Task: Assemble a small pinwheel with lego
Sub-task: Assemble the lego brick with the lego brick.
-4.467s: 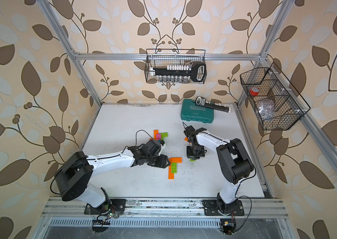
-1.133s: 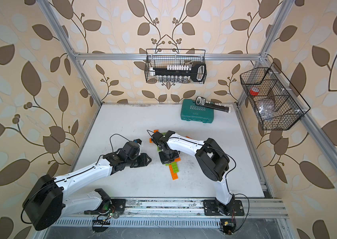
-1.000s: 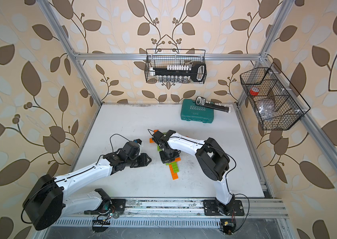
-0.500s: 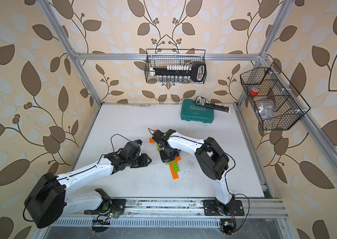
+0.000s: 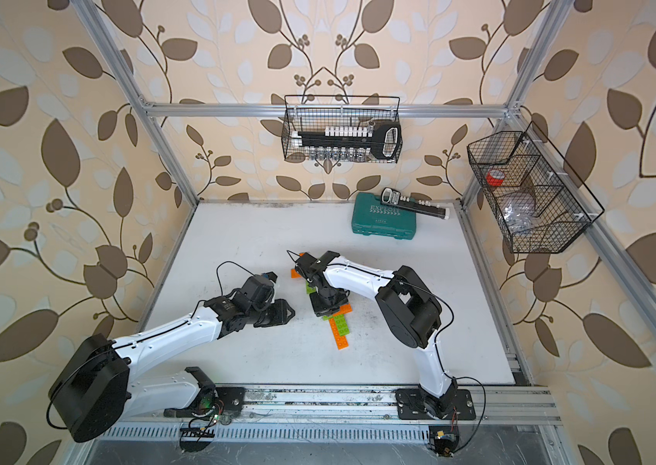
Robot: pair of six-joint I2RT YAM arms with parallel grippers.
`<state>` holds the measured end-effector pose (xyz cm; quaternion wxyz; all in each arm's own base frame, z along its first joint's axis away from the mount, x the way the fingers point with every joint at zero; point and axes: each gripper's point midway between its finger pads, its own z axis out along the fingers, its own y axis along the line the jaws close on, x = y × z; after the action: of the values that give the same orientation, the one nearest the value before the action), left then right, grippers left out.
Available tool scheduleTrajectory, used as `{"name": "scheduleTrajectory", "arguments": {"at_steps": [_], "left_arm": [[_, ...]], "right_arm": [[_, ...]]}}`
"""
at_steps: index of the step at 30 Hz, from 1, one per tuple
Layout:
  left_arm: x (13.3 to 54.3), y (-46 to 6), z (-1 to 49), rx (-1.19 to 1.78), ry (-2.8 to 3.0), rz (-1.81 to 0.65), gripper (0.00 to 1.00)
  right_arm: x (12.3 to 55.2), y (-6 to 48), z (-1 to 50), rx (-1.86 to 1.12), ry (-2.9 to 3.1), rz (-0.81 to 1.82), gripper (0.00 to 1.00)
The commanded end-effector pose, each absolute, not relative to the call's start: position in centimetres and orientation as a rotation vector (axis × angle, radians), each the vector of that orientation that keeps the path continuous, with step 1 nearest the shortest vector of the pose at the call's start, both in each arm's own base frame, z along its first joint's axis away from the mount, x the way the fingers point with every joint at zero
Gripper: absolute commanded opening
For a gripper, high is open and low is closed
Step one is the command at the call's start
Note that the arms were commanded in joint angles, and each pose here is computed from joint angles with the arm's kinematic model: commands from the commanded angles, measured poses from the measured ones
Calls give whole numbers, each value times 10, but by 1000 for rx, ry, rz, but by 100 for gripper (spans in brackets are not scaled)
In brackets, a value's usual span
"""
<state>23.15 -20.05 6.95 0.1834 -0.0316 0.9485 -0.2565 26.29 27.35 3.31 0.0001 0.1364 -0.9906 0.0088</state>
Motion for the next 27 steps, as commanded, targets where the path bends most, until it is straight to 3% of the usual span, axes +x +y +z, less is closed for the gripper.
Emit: {"name": "scheduleTrajectory", "arguments": {"at_steps": [1,27], "left_arm": [[239,-204,81,-59,2652,-729,38],[241,-215,89,-13,2633,-801,44]], "right_arm": [[255,255,6,436,-3048,182,6],[265,273,60,431,-3153,-66,19]]}}
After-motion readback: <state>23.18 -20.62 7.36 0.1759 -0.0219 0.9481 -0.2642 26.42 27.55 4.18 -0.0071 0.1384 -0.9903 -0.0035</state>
